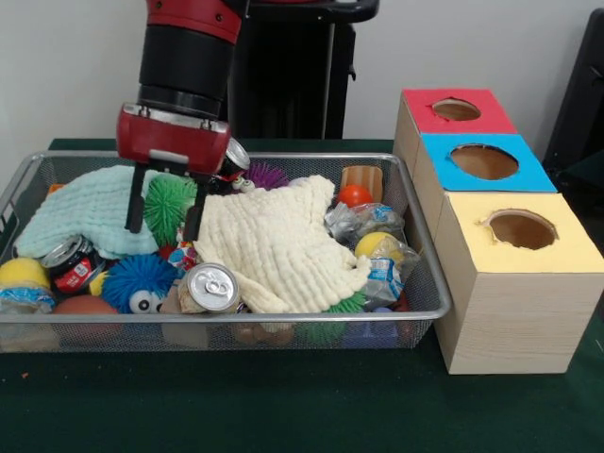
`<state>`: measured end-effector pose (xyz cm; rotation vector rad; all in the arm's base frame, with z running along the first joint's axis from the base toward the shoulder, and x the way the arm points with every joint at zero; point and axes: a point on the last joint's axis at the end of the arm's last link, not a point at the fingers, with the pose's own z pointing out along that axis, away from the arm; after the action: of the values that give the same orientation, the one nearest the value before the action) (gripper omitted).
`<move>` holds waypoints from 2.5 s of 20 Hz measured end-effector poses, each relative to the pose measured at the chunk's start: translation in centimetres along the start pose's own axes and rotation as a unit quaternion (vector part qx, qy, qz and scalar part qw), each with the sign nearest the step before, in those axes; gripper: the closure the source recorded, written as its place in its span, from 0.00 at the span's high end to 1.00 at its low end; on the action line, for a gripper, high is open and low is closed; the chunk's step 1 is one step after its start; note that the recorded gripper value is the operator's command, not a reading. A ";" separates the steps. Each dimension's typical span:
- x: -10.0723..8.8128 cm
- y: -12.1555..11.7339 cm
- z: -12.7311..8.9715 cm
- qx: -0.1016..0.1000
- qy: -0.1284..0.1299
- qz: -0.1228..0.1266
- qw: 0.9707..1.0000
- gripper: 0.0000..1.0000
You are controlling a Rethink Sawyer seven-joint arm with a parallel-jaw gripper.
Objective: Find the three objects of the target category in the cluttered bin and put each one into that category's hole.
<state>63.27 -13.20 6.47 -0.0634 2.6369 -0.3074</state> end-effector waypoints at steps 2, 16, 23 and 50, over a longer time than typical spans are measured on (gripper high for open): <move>0.7 -0.3 -0.2 0.006 0.010 0.009 1.000 1.00; 8.0 2.3 2.3 0.010 0.093 0.010 0.996 1.00; 10.8 3.3 3.7 0.012 0.113 0.010 0.993 1.00; 10.4 6.6 1.5 -0.109 0.028 0.120 0.986 1.00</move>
<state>54.83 -8.10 -1.06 0.1921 2.6882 0.0604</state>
